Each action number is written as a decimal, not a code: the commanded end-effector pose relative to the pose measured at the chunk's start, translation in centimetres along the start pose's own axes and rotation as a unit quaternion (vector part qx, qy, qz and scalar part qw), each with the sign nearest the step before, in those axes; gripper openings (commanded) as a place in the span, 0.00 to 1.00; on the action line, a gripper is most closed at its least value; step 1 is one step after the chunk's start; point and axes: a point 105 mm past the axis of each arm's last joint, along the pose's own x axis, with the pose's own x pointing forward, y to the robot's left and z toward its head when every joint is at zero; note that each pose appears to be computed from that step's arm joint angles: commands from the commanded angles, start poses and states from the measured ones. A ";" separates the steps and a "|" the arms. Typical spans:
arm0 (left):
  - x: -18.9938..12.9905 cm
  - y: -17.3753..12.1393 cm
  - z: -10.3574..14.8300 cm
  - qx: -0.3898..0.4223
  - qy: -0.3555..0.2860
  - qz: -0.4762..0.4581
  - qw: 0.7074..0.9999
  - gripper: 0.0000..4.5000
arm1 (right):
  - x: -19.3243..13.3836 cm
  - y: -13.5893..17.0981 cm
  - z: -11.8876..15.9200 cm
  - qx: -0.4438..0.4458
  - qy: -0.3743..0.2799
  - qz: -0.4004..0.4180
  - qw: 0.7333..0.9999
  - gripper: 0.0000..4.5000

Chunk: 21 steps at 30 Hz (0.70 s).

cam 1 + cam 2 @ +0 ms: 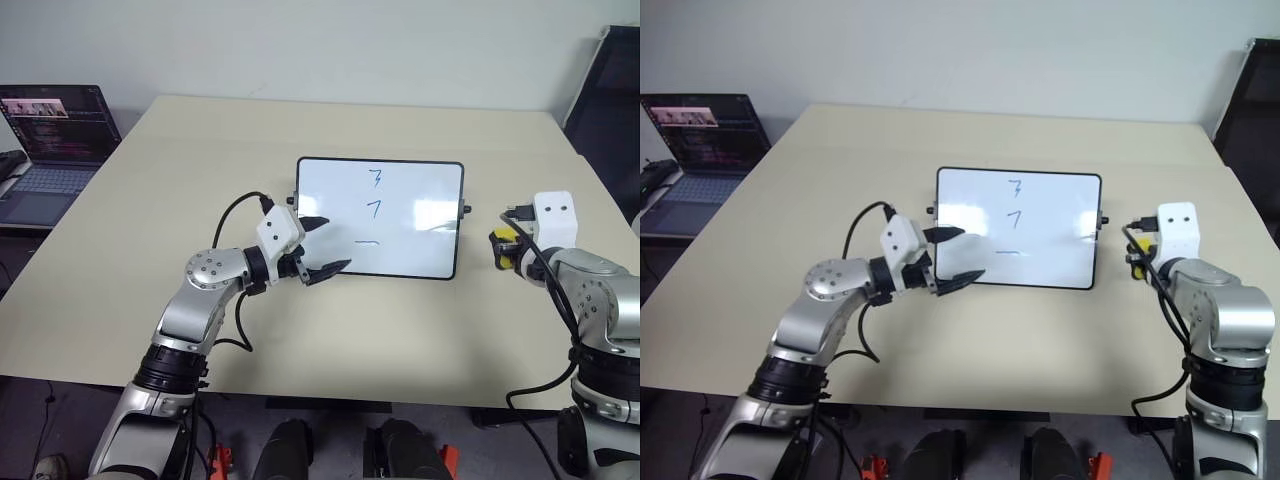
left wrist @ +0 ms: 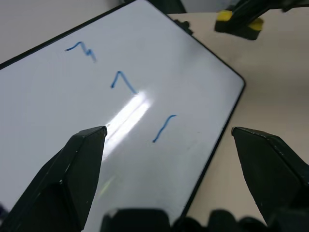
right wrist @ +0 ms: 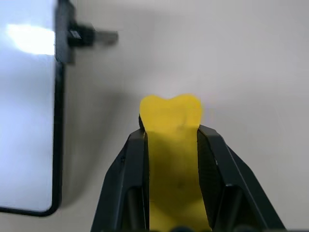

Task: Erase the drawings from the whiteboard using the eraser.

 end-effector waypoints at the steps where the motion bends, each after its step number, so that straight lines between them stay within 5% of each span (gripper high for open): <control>1: 0.0 0.4 0.9 0.008 -0.012 0.053 0.998 1.00 | -0.9 0.2 3.3 -0.043 -0.077 -0.011 0.996 0.22; 10: -0.3 1.7 0.3 -0.022 0.004 0.166 0.986 1.00 | -0.3 4.3 9.8 -0.036 -0.194 0.027 0.980 0.22; 21: -0.4 1.7 0.1 -0.025 0.009 0.186 0.982 1.00 | 1.1 9.2 13.5 -0.072 -0.246 0.093 0.962 0.22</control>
